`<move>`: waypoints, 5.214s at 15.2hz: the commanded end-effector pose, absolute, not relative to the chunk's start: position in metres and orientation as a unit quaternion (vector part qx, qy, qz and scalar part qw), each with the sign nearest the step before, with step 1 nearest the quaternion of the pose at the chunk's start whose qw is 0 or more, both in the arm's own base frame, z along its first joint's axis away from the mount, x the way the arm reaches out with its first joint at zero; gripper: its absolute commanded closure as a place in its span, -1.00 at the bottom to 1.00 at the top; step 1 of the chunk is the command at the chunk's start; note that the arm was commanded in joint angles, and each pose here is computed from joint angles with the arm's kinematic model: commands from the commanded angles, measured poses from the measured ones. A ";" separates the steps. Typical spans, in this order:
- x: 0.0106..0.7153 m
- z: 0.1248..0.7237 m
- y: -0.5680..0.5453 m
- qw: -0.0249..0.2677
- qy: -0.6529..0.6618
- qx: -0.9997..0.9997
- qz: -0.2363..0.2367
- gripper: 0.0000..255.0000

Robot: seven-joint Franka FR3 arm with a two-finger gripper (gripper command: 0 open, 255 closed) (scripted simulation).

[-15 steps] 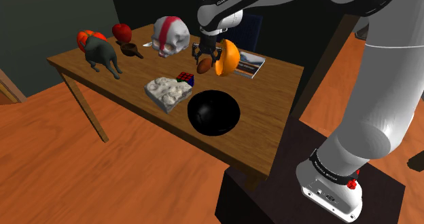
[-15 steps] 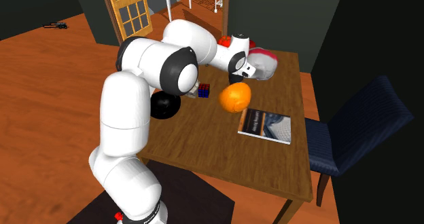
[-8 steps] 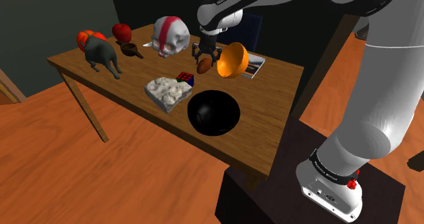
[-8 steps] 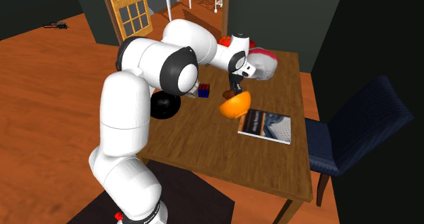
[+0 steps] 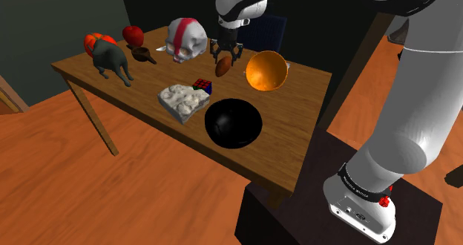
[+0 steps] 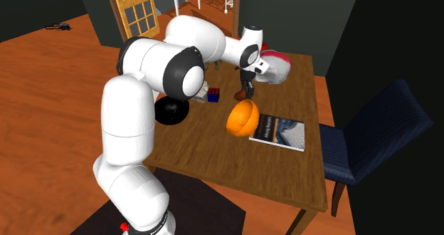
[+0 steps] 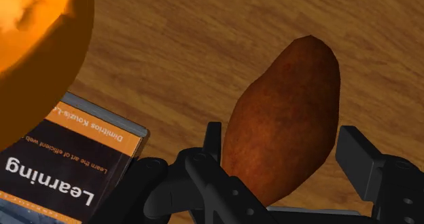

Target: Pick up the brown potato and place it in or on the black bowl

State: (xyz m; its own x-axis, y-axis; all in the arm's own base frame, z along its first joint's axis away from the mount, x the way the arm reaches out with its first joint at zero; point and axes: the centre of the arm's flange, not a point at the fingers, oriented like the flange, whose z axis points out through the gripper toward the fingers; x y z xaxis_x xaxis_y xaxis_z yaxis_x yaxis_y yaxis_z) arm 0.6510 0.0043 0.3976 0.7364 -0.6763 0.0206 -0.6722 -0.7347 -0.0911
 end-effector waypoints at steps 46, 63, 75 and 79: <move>0.413 0.530 0.173 0.039 0.362 -0.931 -0.026 1.00; 0.342 0.479 0.223 0.039 0.362 -0.931 -0.026 1.00; 0.342 0.457 0.223 0.039 0.362 -0.931 -0.026 -1.00; 0.342 0.457 0.223 0.039 0.362 -0.931 -0.026 -1.00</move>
State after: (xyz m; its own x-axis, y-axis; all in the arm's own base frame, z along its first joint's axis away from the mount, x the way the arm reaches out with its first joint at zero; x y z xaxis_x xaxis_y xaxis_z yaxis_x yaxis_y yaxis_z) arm 0.3417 0.2234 0.4570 0.7363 -0.6763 0.0202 -0.6723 -0.7347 -0.0907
